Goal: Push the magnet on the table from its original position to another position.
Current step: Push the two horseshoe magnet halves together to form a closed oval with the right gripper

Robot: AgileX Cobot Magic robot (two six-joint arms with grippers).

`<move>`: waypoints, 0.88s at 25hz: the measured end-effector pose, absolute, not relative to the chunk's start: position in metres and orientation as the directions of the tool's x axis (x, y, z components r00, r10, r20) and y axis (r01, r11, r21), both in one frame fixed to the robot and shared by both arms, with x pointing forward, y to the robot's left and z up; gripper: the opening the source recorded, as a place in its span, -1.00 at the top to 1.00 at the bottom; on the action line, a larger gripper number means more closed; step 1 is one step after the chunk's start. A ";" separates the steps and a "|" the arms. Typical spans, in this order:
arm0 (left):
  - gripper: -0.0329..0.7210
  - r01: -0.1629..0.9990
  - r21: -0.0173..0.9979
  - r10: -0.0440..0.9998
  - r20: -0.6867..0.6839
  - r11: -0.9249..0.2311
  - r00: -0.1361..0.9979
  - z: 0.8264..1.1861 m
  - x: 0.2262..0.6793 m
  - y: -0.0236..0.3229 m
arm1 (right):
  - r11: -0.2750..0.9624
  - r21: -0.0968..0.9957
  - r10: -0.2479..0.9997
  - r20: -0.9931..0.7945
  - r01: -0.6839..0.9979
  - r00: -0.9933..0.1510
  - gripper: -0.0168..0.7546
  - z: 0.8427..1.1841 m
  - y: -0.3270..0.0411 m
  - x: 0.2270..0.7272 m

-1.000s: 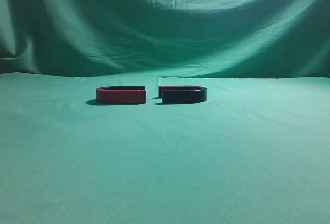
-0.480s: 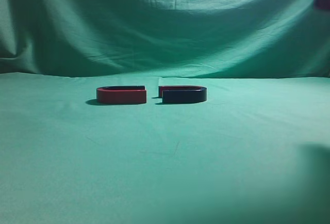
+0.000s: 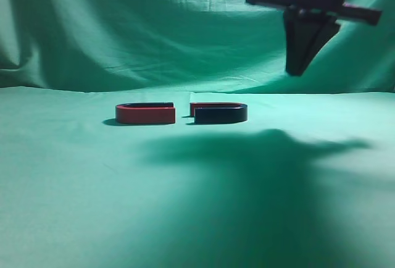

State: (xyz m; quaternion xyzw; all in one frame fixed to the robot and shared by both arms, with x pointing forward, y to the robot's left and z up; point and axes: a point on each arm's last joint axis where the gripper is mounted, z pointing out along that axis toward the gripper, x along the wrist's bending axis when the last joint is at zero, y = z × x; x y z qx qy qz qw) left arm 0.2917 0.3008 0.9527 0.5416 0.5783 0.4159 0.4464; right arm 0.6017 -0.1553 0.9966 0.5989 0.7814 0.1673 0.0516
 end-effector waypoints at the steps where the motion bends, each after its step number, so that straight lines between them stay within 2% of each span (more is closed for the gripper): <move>1: -0.15 0.255 0.965 0.998 -0.066 0.067 -0.015 0.953 0.292 0.301 | 0.226 0.317 0.954 0.120 0.921 -0.275 0.96 0.991 -0.152 0.609; 14: -0.15 0.255 0.965 0.998 -0.066 0.067 -0.015 0.953 0.292 0.301 | 0.268 0.263 0.944 0.121 0.927 -0.307 0.96 0.939 -0.111 0.659; 22: -0.15 0.255 0.965 0.998 -0.066 0.067 -0.015 0.953 0.292 0.301 | 0.314 0.275 0.927 0.119 0.909 -0.356 0.96 0.939 -0.087 0.653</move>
